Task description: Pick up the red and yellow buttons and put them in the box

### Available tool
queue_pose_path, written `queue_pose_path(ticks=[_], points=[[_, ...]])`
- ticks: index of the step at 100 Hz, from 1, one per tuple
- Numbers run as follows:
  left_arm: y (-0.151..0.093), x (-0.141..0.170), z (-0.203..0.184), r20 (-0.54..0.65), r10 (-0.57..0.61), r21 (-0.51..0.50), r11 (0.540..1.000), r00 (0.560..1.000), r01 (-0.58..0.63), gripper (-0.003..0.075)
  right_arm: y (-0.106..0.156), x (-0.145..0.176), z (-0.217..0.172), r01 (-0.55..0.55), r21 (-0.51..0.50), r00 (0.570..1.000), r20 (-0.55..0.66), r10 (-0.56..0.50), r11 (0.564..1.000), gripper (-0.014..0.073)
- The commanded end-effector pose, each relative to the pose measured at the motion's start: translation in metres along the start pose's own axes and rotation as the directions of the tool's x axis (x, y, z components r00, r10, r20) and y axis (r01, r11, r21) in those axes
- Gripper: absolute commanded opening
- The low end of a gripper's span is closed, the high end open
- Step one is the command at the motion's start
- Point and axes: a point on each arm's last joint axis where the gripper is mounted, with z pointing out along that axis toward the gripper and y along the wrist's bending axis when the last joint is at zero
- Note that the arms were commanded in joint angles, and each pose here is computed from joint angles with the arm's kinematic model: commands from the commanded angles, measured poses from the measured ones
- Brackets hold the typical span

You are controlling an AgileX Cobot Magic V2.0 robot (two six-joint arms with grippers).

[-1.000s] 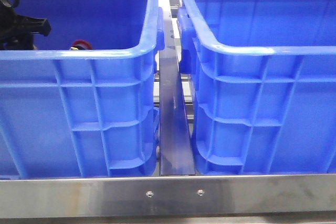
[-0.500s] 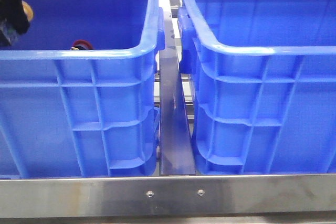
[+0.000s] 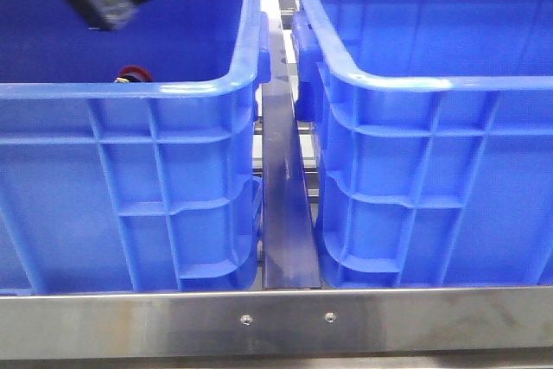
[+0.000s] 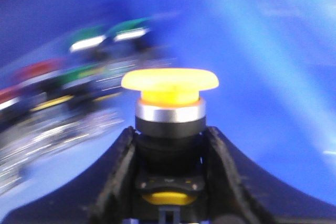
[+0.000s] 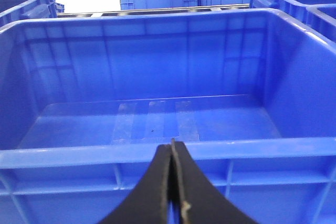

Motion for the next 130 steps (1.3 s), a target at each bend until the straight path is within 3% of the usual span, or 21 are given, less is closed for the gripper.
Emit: queue_pose_path(ticks=[1,30,57,68,78,94,99,105,120,130], points=[[-0.026,-0.014,-0.017,0.118,0.040,0.063,0.997,0.992,-0.048,0.0127,0.001,-0.015,-0.003,0.013,-0.006,0.993,0.119,-0.012,1.000,-0.0060],[-0.087,-0.010,-0.019,0.146,0.148,0.215,0.960,0.978,-0.177,0.0127,0.002,-0.025,-0.005,0.013,-0.016,0.980,0.199,-0.009,1.000,-0.0060],[-0.093,-0.009,-0.018,0.147,0.159,0.230,0.954,0.976,-0.190,0.0127,0.003,-0.062,-0.010,-0.001,0.009,0.996,0.092,0.000,1.000,-0.0060],[-0.093,-0.009,-0.018,0.147,0.159,0.230,0.954,0.976,-0.190,0.0127,0.003,-0.084,-0.008,-0.014,0.024,1.000,-0.020,0.015,1.000,-0.0041],[-0.093,-0.009,-0.018,0.148,0.159,0.230,0.954,0.976,-0.190,0.0127,0.005,-0.102,0.001,-0.058,0.028,0.988,-0.143,0.062,0.998,0.0050],[-0.093,-0.009,-0.018,0.148,0.159,0.230,0.954,0.976,-0.190,0.0127,0.010,-0.127,0.022,-0.136,0.020,0.963,-0.232,0.137,0.991,0.0357],[-0.093,-0.009,-0.018,0.148,0.159,0.230,0.954,0.976,-0.190,0.0127,0.012,-0.133,0.029,-0.167,0.017,0.952,-0.259,0.166,0.986,0.0458],[-0.093,-0.009,-0.018,0.148,0.159,0.230,0.954,0.976,-0.190,0.0127,0.016,-0.141,0.039,-0.240,0.008,0.926,-0.299,0.231,0.971,0.0511],[-0.093,-0.009,-0.018,0.148,0.159,0.230,0.954,0.976,-0.190,0.0127,0.030,-0.157,0.059,-0.436,-0.043,0.834,-0.395,0.386,0.899,0.0495],[-0.093,-0.009,-0.018,0.148,0.159,0.230,0.954,0.976,-0.190,0.0127,0.045,-0.163,0.073,-0.523,-0.124,0.767,-0.501,0.402,0.843,0.0495]])
